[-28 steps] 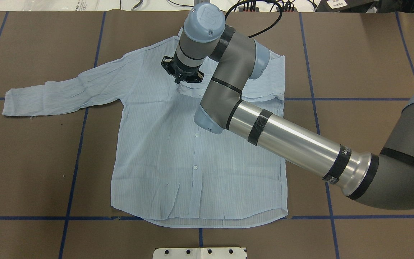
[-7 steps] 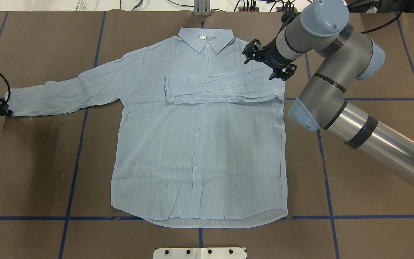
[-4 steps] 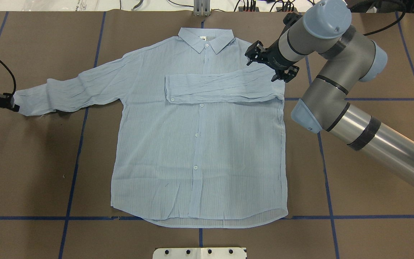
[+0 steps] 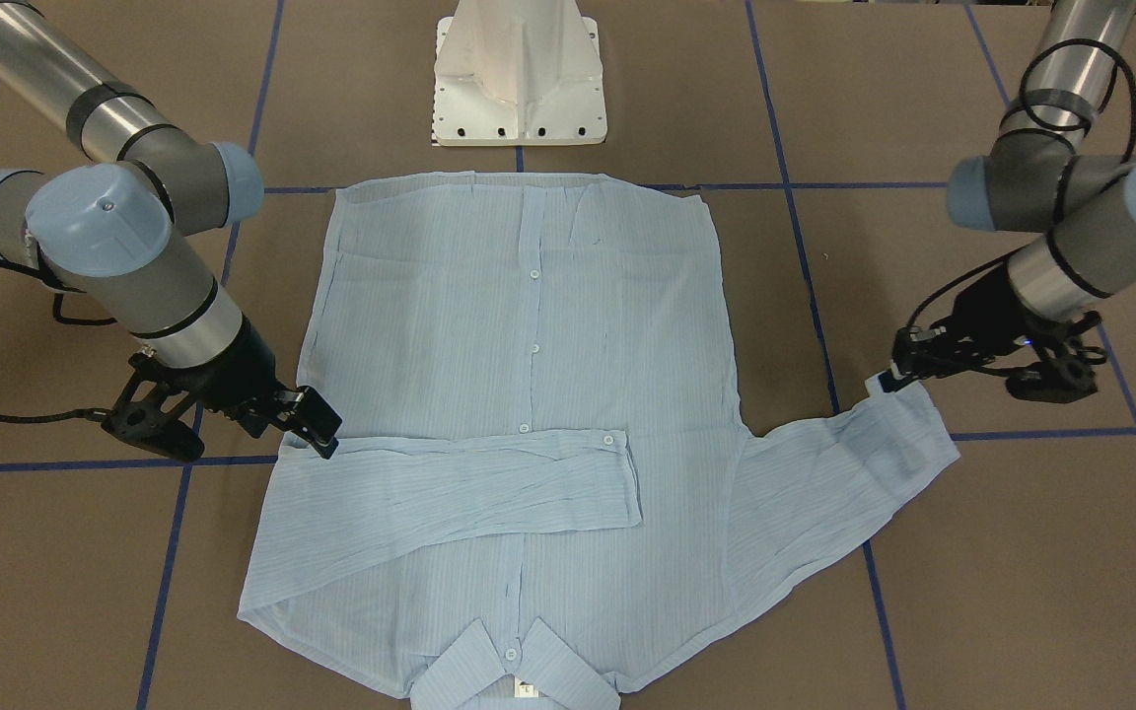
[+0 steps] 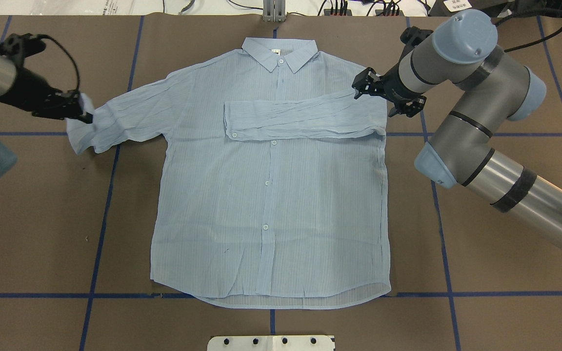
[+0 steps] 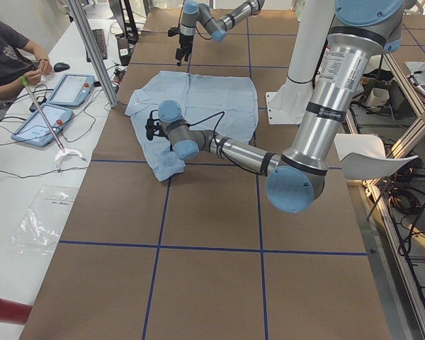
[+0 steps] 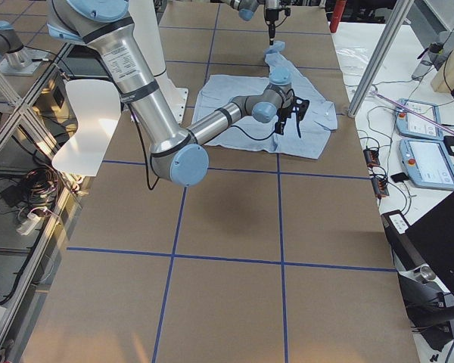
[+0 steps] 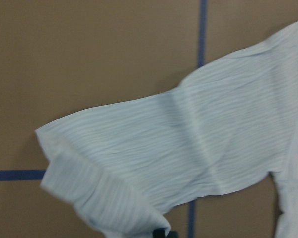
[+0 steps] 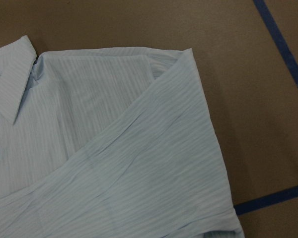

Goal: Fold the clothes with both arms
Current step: 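Grasp the other sleeve cuff with the left gripper and fold it across the shirt, then release the sleeve, withdraw left gripper while right gripper moves to the hem, then move both grippers to the hem corners nearest the robot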

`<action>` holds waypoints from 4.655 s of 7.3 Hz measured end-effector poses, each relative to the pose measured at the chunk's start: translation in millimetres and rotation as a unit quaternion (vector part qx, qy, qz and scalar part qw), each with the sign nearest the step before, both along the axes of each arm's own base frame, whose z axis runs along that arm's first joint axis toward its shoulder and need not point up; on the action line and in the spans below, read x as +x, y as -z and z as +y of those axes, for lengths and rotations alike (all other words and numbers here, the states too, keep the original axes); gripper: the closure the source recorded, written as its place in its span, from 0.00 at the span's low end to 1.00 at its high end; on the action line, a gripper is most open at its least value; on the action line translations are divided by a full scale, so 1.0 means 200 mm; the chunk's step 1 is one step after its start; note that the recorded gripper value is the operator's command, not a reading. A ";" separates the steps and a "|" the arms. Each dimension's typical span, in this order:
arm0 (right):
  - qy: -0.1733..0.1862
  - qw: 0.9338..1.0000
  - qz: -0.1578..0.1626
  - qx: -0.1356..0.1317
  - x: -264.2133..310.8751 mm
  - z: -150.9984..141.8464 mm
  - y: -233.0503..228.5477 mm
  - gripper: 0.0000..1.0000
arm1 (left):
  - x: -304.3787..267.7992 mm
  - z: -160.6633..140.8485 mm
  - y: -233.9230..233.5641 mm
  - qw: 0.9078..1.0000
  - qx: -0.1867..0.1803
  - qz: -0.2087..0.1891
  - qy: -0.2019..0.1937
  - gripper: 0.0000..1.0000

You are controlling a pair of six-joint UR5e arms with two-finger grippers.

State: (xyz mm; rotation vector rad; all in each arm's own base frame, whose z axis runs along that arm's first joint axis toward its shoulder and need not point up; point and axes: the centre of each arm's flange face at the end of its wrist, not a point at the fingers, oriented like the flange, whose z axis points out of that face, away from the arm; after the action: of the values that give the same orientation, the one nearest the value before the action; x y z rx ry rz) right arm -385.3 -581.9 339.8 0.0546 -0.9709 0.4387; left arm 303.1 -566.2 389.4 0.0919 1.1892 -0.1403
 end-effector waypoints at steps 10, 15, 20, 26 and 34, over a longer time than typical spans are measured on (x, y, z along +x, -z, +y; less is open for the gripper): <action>-0.008 0.999 0.039 0.010 0.31 -0.01 -0.31 0.01 | 1.19 0.20 1.58 0.978 -0.110 0.100 0.145 1.00; -0.011 0.999 0.039 0.006 0.44 0.14 -0.40 0.00 | 1.45 0.50 1.71 0.980 -0.091 0.109 0.137 0.28; -0.020 0.996 -0.034 -0.074 0.06 0.95 -0.08 0.02 | 0.89 0.84 1.32 0.994 -0.002 0.046 0.099 0.30; -0.080 0.988 0.069 -0.110 -0.45 2.01 -0.04 0.15 | 0.82 0.86 1.07 0.996 0.053 -0.001 0.078 0.29; -0.106 0.984 0.096 -0.107 -0.50 1.90 -0.14 0.89 | 0.83 0.87 1.05 0.996 0.050 -0.004 0.076 0.29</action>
State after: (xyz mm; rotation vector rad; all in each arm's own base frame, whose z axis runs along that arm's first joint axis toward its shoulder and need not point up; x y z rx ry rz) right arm -485.3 -200.9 367.4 0.0055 -0.7265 0.7187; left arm 468.5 -393.0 179.3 0.2710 1.1799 -0.2141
